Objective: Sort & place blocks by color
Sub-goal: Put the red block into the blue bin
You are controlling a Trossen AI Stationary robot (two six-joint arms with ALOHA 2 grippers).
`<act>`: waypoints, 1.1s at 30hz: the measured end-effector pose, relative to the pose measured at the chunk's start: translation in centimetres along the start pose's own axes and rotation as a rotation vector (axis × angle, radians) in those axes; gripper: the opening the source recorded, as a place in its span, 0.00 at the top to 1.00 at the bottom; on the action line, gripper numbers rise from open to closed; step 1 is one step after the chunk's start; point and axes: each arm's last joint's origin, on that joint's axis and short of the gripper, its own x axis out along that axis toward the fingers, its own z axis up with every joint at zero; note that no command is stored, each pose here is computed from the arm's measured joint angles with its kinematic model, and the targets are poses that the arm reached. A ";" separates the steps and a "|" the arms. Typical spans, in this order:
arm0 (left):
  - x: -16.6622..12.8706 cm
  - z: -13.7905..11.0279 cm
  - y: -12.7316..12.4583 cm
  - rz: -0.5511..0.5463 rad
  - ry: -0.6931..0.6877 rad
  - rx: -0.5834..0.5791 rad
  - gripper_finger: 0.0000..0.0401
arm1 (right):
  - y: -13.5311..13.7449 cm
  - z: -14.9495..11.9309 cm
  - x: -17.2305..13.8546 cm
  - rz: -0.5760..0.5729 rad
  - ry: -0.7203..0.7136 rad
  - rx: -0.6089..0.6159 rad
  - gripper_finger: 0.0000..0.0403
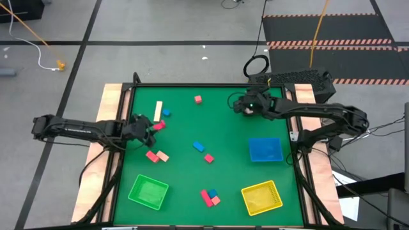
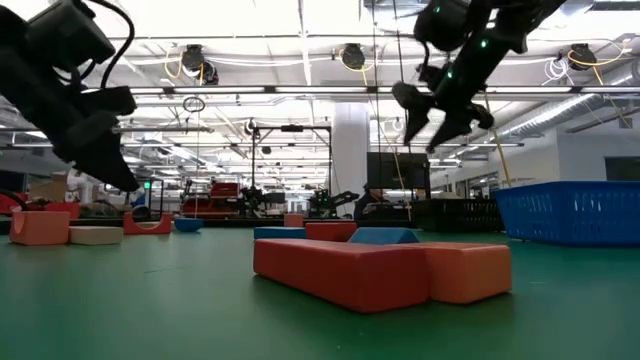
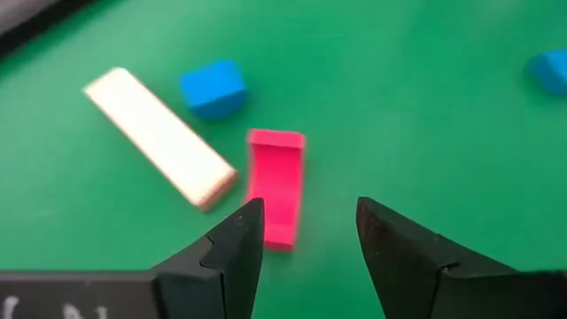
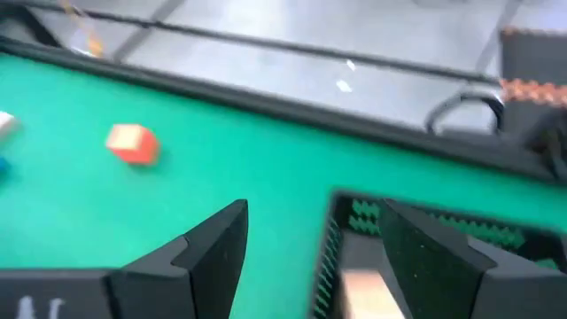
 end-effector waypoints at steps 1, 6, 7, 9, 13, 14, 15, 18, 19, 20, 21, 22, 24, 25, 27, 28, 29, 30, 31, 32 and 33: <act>0.1 -0.1 0.1 0.040 -0.002 0.000 0.55 | 0.2 0.3 -0.1 0.022 -0.024 -0.009 0.39; 0.7 -0.2 0.2 0.127 0.009 -0.029 0.55 | 1.0 1.1 -0.5 0.087 -0.112 -0.065 0.39; 0.8 -0.3 0.2 0.132 0.020 -0.028 0.55 | 1.1 1.2 -0.5 0.092 -0.121 -0.075 0.39; 1.1 -0.4 0.1 0.146 0.042 -0.025 0.55 | 1.2 1.3 -0.5 0.099 -0.134 -0.091 0.39; 1.9 -0.7 -0.2 0.161 0.093 -0.027 0.55 | 1.3 1.5 -0.5 0.107 -0.151 -0.109 0.39; 2.1 -0.7 -0.3 0.165 0.099 -0.027 0.55 | 1.4 1.5 -0.5 0.108 -0.154 -0.114 0.39; 2.3 -0.7 -0.4 0.167 0.101 -0.025 0.55 | 1.4 1.5 -0.5 0.110 -0.158 -0.115 0.39; 2.7 -0.8 -0.6 0.189 0.113 -0.012 0.55 | 1.4 1.5 -0.5 0.110 -0.159 -0.120 0.39; 2.9 -0.8 -0.7 0.186 0.115 -0.012 0.55 | 1.4 1.5 -0.5 0.110 -0.159 -0.124 0.39; 3.1 -0.9 -0.8 0.180 0.128 -0.007 0.55 | 1.4 1.5 -0.5 0.109 -0.159 -0.130 0.39; 3.3 -1.0 -0.9 0.180 0.139 -0.001 0.55 | 1.4 1.5 -0.5 0.109 -0.160 -0.133 0.39; 3.4 -1.0 -1.0 0.168 0.139 -0.006 0.55 | 1.4 1.5 -0.5 0.109 -0.160 -0.134 0.39; 3.6 -0.6 -1.3 0.139 0.117 -0.028 0.55 | 1.4 1.5 -0.5 0.109 -0.159 -0.135 0.39; 3.7 -0.7 -1.4 0.134 0.127 -0.031 0.55 | 1.4 1.5 -0.5 0.109 -0.159 -0.135 0.39; 3.8 -0.9 -1.3 0.135 0.144 -0.027 0.55 | 1.4 1.5 -0.5 0.109 -0.159 -0.135 0.39; 3.8 -0.8 -1.4 0.134 0.142 -0.026 0.55 | 1.4 1.5 -0.5 0.109 -0.160 -0.136 0.39; 3.8 -0.8 -1.4 0.134 0.141 -0.016 0.55 | 1.4 1.5 -0.5 0.109 -0.160 -0.138 0.39; 3.8 -0.8 -1.4 0.135 0.143 -0.002 0.55 | 1.4 1.5 -0.5 0.108 -0.160 -0.138 0.39; 3.9 -0.8 -1.3 0.135 0.143 0.010 0.55 | 1.4 1.5 -0.5 0.109 -0.160 -0.138 0.39; 3.9 -0.7 -1.3 0.134 0.135 0.014 0.55 | 1.4 1.5 -0.5 0.109 -0.159 -0.138 0.39; 4.0 -0.5 -1.3 0.131 0.125 0.014 0.55 | 1.4 1.5 -0.5 0.109 -0.159 -0.138 0.39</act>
